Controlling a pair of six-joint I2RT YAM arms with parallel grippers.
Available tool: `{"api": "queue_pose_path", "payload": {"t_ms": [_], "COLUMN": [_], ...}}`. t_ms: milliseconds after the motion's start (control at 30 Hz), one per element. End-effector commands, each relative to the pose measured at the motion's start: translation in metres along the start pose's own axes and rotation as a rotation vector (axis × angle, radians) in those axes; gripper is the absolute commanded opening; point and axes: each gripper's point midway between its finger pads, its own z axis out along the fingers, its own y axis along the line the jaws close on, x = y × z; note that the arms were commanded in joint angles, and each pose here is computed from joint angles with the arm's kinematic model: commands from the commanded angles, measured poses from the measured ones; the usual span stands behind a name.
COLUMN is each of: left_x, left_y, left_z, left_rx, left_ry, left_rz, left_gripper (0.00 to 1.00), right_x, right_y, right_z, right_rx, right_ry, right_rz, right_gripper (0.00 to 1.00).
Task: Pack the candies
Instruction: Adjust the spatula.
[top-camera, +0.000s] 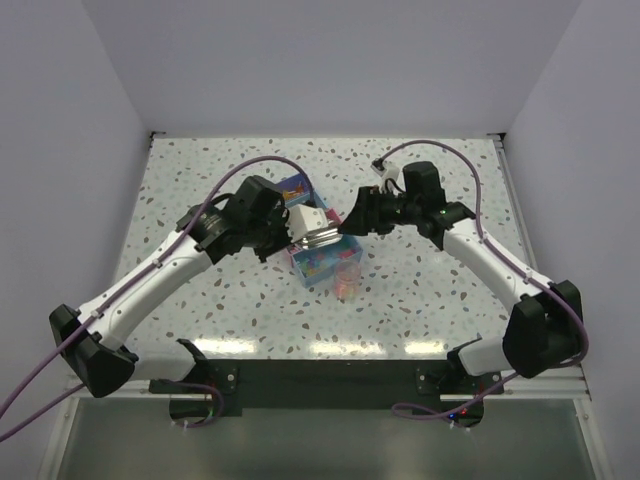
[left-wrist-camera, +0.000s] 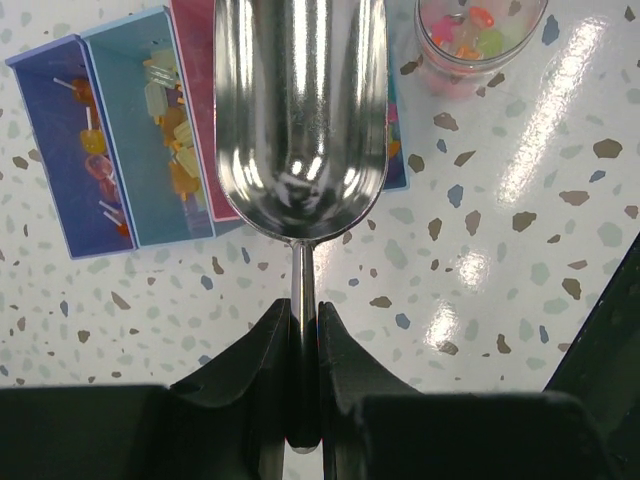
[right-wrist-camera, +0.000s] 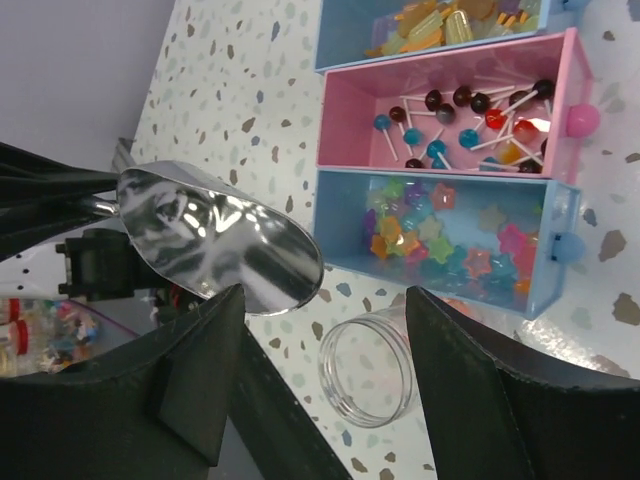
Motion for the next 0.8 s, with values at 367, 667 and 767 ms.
{"api": "queue_pose_path", "payload": {"t_ms": [367, 667, 767], "left_x": [-0.042, -0.037, -0.034], "left_y": [0.003, 0.005, 0.009], "left_z": [-0.011, -0.009, -0.01], "left_rx": [0.036, 0.039, 0.02], "left_ry": [-0.333, -0.422, -0.464], "left_rz": [-0.058, -0.073, -0.084], "left_gripper": [0.0, 0.0, 0.0], "right_x": [-0.006, -0.005, -0.002], "right_y": [0.017, 0.018, 0.016], "right_z": [0.016, 0.013, 0.012], "right_rx": [-0.164, -0.223, -0.236], "right_ry": [-0.005, -0.014, -0.007], "right_rz": [0.052, 0.103, 0.136], "right_gripper": [0.28, 0.0, 0.0]}}
